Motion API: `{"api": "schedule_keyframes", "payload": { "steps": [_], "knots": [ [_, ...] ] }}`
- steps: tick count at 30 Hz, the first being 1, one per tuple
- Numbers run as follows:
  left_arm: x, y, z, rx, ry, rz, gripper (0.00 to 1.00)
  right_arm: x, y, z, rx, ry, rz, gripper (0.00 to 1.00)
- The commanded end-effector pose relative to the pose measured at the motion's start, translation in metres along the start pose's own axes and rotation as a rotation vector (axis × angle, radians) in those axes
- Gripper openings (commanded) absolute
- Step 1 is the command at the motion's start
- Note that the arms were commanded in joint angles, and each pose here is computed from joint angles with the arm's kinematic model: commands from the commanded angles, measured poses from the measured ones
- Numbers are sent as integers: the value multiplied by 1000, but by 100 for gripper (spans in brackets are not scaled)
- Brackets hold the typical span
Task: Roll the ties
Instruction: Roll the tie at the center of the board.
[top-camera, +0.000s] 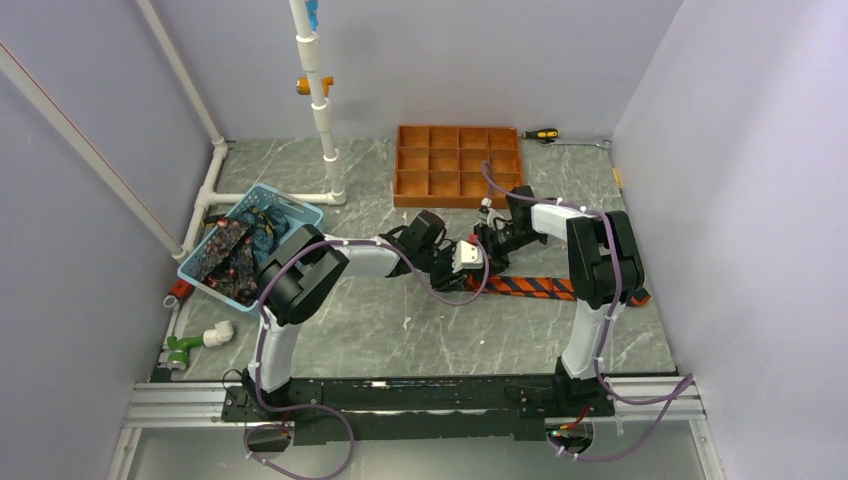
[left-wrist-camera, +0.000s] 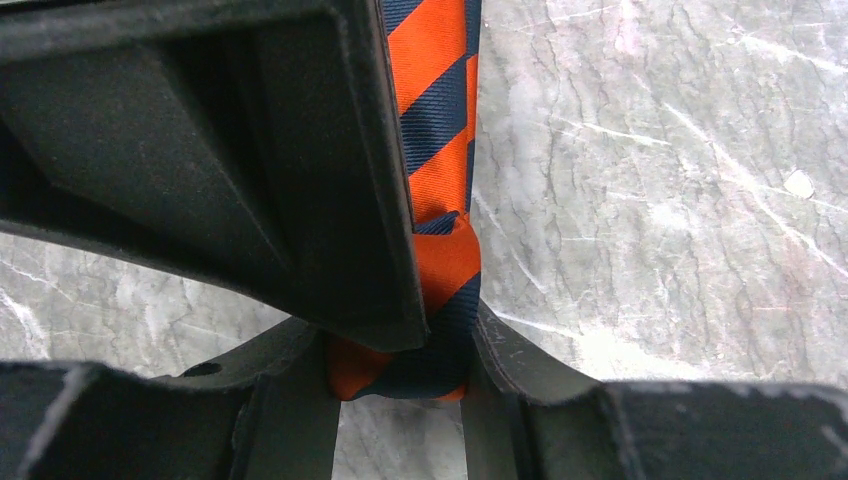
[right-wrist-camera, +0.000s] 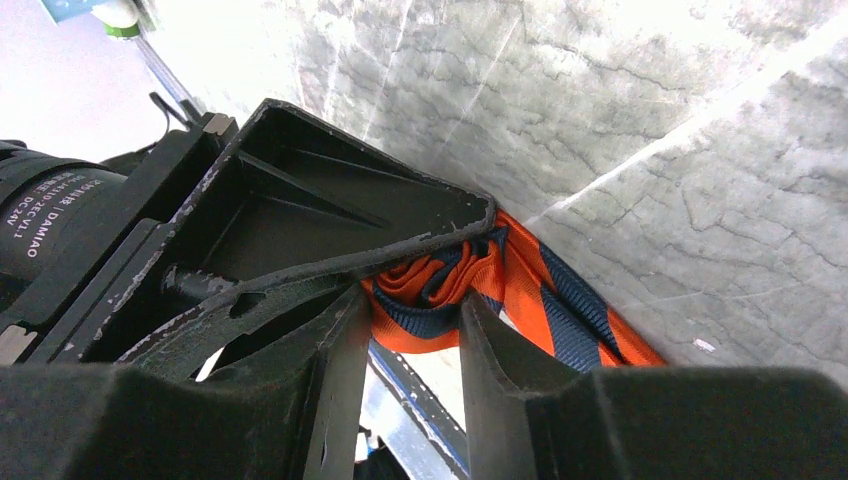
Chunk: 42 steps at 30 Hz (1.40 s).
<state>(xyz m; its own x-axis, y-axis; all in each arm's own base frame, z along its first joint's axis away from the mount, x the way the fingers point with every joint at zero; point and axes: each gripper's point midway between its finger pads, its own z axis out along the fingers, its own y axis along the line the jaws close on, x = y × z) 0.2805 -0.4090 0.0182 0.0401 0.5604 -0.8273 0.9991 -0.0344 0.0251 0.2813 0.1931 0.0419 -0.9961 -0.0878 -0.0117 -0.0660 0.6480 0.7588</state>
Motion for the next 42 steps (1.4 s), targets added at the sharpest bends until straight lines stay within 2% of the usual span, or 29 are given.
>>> {"api": "schedule_keyframes", "payload": {
  "steps": [1,4,11,13,15,16,18,20,23,25,30,35,42],
  "knots": [
    [144,-52,-20,67,460,-204,3,7,-17,-4,99,21,-10,37],
    [145,-53,-21,66,462,-199,3,9,-17,-8,101,10,-1,41],
    [147,-54,-22,73,466,-199,3,10,-7,-13,66,-17,16,42],
    [146,-54,-22,73,466,-199,3,10,-8,-11,58,-14,21,31],
    [147,-55,-21,77,466,-202,3,12,-12,-8,60,-5,27,9],
    [146,-55,-21,78,464,-207,3,14,-17,-6,70,1,25,1],
    [144,-56,-21,80,451,-211,5,19,-32,-3,122,25,24,0],
    [137,-56,-19,90,407,-221,18,26,-52,-1,188,59,22,0],
    [117,-53,-17,99,278,-207,47,33,-76,0,284,96,24,0],
    [99,-47,-14,91,181,-168,57,34,-88,-1,340,106,23,0],
    [55,-24,-6,44,-29,-114,67,29,-104,-4,447,120,5,0],
    [24,-22,-5,49,-227,-97,81,31,-108,-1,536,158,-52,0],
    [13,-22,6,54,-377,-134,79,31,-109,3,628,194,-78,0]
  ]
}}
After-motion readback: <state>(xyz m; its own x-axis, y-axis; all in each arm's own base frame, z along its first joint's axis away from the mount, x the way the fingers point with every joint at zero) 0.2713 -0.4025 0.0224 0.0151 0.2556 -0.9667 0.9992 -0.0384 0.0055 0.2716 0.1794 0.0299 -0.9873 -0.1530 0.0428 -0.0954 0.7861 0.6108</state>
